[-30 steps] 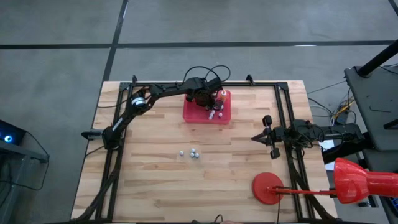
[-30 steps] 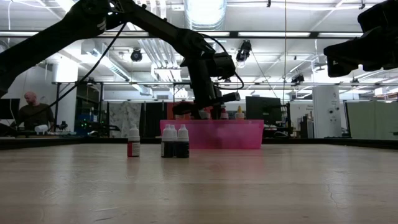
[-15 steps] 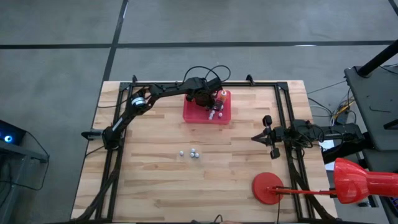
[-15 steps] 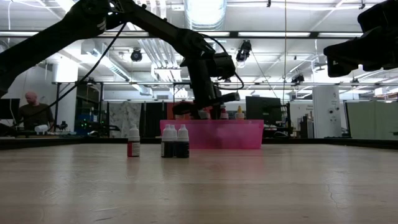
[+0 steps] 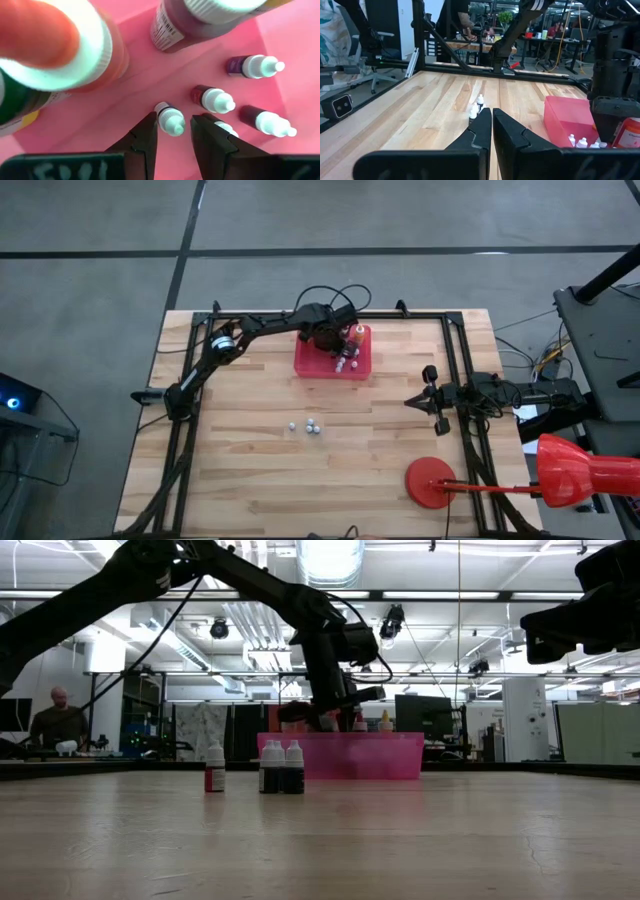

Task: Pick & Place food coloring
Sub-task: Put the small red food coloring bottle into the pink bin

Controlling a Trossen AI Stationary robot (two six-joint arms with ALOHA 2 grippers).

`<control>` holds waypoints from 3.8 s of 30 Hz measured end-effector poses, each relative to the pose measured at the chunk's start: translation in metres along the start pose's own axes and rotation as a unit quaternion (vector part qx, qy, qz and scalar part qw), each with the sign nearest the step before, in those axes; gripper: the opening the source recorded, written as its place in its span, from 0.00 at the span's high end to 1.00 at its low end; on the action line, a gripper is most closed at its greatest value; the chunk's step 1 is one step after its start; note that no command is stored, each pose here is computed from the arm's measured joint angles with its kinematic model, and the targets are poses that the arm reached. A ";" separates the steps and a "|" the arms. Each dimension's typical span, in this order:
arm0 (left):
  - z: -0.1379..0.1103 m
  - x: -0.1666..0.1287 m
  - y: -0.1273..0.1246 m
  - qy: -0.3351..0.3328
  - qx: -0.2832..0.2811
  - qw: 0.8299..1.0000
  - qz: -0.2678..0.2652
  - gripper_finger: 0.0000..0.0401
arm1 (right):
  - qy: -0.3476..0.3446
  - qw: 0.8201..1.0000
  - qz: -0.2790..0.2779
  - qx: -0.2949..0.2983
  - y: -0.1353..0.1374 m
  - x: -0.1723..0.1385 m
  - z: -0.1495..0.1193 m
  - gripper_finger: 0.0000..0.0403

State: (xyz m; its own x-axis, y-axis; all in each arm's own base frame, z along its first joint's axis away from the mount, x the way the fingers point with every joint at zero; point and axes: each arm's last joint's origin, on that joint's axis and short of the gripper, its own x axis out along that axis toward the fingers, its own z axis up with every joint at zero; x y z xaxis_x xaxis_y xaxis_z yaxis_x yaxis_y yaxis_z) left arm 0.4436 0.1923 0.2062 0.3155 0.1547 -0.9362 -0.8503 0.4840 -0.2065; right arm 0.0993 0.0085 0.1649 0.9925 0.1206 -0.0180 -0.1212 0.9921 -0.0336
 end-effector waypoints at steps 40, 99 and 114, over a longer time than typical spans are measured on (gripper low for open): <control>-0.049 -0.144 -0.032 -0.025 0.270 0.962 -0.041 0.78 | 0.004 1.000 0.000 0.000 0.000 0.000 -0.001 0.98; -0.153 -0.180 0.003 -0.030 0.299 0.950 -0.085 0.97 | 0.003 1.000 0.000 0.000 0.000 0.000 0.000 0.98; -0.150 -0.179 0.004 -0.053 0.257 0.963 -0.068 0.59 | 0.003 1.000 0.001 0.000 0.000 0.000 0.000 0.98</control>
State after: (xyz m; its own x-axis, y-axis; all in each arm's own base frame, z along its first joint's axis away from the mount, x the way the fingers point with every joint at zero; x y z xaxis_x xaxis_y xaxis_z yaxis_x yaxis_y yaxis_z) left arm 0.3208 0.0377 0.3304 0.4740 0.1331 -0.8704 -0.4865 0.8635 -0.1329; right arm 0.0997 0.0086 0.1645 0.9923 0.1215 -0.0238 -0.1222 0.9919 -0.0333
